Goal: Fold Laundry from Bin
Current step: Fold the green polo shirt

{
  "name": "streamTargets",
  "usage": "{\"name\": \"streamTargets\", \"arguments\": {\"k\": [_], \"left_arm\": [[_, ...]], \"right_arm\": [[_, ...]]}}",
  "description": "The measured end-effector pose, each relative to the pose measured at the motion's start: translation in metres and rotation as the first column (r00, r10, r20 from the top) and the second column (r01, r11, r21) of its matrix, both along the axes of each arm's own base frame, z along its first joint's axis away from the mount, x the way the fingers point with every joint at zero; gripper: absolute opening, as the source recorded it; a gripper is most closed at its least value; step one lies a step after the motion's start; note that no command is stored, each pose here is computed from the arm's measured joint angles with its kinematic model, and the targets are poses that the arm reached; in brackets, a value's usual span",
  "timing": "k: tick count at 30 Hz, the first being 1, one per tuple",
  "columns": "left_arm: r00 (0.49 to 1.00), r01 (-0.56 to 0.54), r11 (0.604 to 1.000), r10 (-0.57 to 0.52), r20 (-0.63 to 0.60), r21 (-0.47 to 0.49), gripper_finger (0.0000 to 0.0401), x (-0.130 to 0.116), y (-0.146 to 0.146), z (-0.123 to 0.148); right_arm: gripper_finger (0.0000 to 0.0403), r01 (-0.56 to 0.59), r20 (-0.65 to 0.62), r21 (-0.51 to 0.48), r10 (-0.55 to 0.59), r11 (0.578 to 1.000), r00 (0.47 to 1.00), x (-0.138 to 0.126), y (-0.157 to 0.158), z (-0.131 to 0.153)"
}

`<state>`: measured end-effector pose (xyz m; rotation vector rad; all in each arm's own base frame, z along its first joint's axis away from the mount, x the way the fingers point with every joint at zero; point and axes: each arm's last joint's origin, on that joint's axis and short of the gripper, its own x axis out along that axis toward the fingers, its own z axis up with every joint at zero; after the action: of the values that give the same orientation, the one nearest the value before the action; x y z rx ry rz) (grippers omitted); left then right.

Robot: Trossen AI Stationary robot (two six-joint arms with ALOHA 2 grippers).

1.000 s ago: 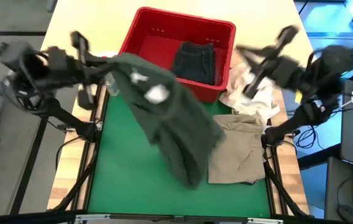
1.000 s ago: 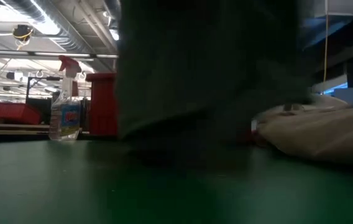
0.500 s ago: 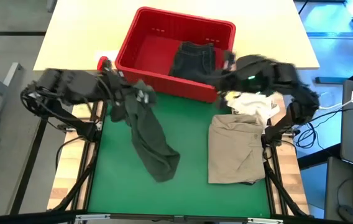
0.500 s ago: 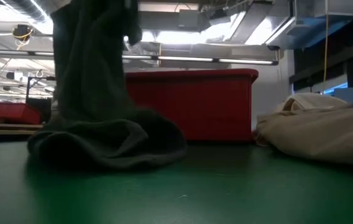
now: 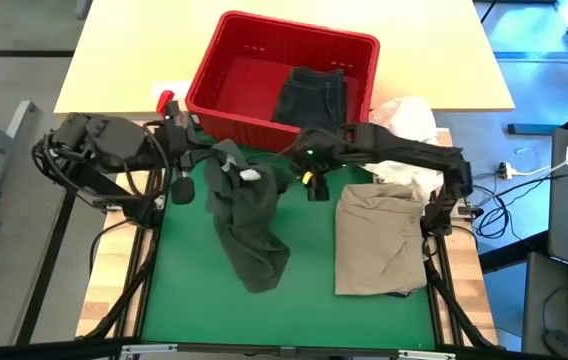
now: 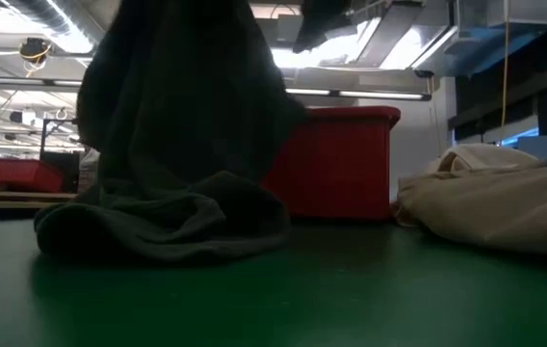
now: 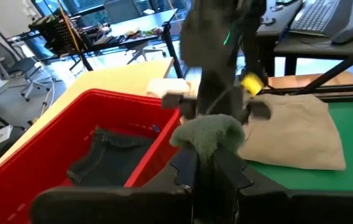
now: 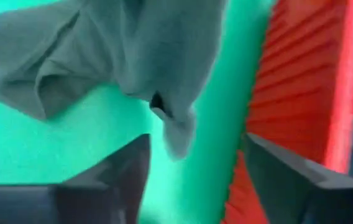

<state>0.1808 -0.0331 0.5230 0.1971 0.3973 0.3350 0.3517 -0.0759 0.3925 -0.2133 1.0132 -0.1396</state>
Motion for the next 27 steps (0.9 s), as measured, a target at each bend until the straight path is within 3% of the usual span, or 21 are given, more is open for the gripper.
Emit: {"name": "streamTargets", "arguments": {"k": [7, 12, 16, 23, 27], "left_arm": [[0.999, 0.036, 0.999, -0.036, -0.011, 0.018, 0.0018, 0.000, -0.005, -0.001], [0.999, 0.039, 0.999, -0.039, -0.008, 0.021, 0.0018, 0.000, -0.005, 0.000], [0.999, 0.039, 0.999, -0.039, -0.008, 0.022, 0.0018, 0.000, -0.005, 0.000], [0.999, 0.037, 0.999, -0.037, -0.007, 0.024, 0.0018, 0.000, -0.005, 0.000], [0.999, 0.033, 0.999, -0.033, -0.005, 0.025, 0.0018, 0.000, -0.005, 0.000]], "right_arm": [[0.0356, -0.134, 0.112, 0.001, 0.133, 0.991, 0.985, 0.023, -0.004, -0.043], [0.0396, -0.271, 0.335, 0.136, 0.214, 0.953, 0.918, 0.028, -0.019, -0.044], [0.0392, -0.304, 0.407, 0.167, 0.216, 0.938, 0.888, 0.038, -0.023, -0.054], [0.0370, -0.303, 0.314, 0.165, 0.241, 0.939, 0.918, 0.038, -0.020, -0.070], [0.0344, -0.296, 0.333, 0.208, 0.217, 0.932, 0.918, 0.039, -0.018, -0.069]]}}
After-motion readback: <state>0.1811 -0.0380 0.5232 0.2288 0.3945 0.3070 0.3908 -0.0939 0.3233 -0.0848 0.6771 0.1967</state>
